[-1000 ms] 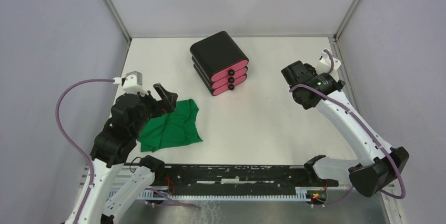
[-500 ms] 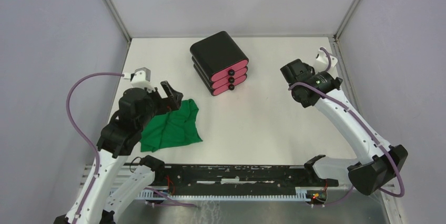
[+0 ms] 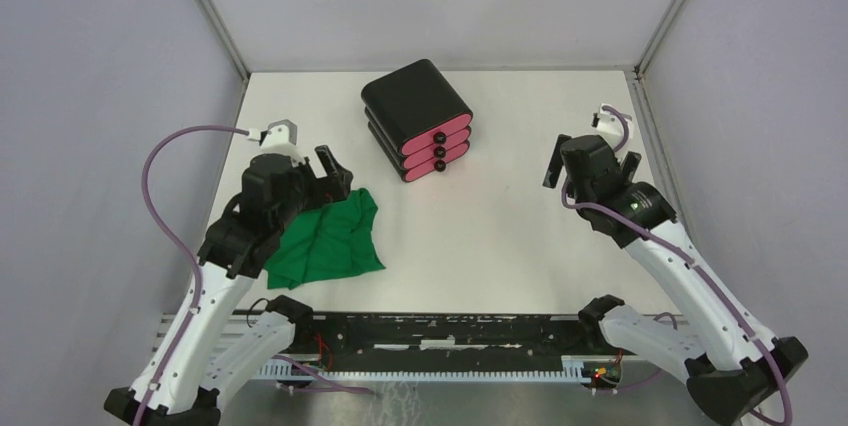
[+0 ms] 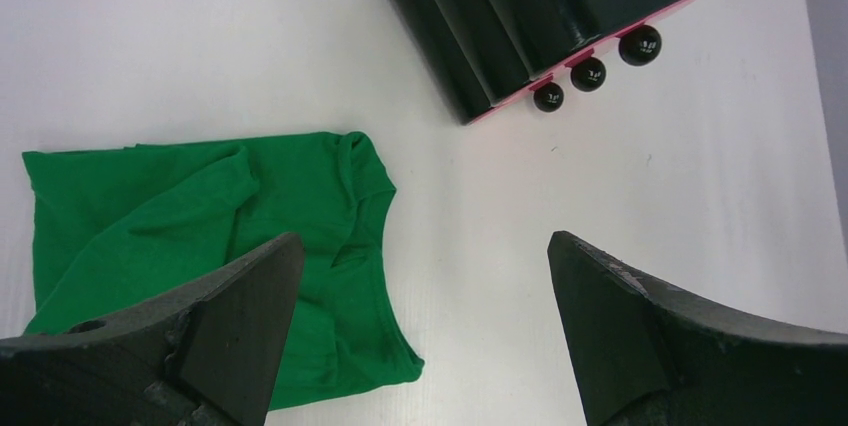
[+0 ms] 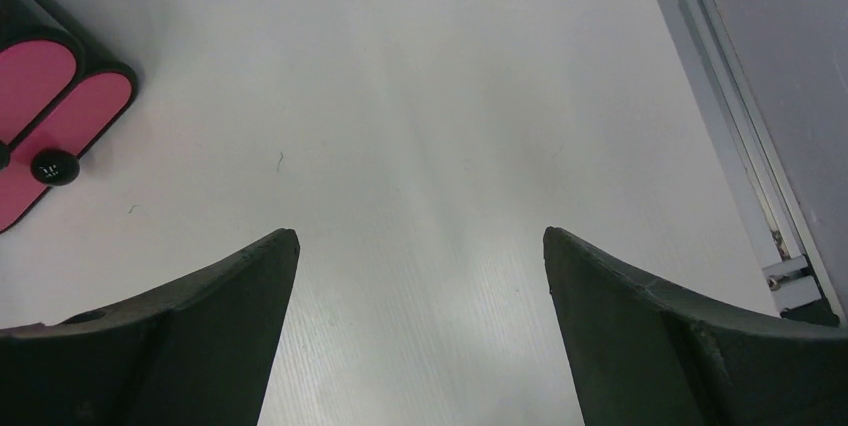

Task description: Organize the makeup

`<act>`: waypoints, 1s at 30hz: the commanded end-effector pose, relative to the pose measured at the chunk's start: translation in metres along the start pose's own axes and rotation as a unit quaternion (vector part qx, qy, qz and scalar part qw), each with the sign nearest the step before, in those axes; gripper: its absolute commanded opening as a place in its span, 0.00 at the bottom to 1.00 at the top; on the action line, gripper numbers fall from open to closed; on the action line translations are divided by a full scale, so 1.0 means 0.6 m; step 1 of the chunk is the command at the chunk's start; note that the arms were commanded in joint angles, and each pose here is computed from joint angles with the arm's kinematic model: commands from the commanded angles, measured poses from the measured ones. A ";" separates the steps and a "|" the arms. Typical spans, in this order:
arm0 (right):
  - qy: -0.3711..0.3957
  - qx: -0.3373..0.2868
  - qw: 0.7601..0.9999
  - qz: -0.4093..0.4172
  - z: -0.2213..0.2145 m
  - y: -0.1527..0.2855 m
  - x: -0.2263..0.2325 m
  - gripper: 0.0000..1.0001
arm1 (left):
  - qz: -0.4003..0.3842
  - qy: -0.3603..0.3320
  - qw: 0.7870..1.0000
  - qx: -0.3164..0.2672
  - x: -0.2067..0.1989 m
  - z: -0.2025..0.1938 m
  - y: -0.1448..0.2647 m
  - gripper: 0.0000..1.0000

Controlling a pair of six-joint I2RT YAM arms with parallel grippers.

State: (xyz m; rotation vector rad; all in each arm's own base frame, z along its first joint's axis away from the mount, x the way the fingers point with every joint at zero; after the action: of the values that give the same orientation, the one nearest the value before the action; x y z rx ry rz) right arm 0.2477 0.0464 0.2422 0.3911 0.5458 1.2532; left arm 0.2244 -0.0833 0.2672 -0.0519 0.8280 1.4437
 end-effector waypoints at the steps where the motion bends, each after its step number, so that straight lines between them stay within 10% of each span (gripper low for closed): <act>1: -0.019 -0.068 0.997 0.029 0.037 0.014 0.002 0.99 | 0.016 0.016 1.000 -0.017 0.001 0.013 -0.003 0.99; 30: -0.056 -0.085 0.995 0.008 0.041 0.013 -0.009 1.00 | -0.005 0.003 1.000 0.005 -0.022 0.016 -0.010 0.99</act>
State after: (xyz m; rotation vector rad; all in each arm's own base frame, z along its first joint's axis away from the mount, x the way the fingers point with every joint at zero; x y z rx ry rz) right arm 0.2511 0.0439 0.2577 0.3351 0.4108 1.2787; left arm 0.2317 -0.0872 0.2498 -0.0044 0.9083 1.4783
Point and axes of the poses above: each gripper's point midway between its finger pads, its own y axis back along the fingers, its own x axis along the line the jaws close on, z = x × y, the point moved 2 cm from there along y, back along the fingers, and after that the axes turned 13 degrees about y, right-handed, at the moved point
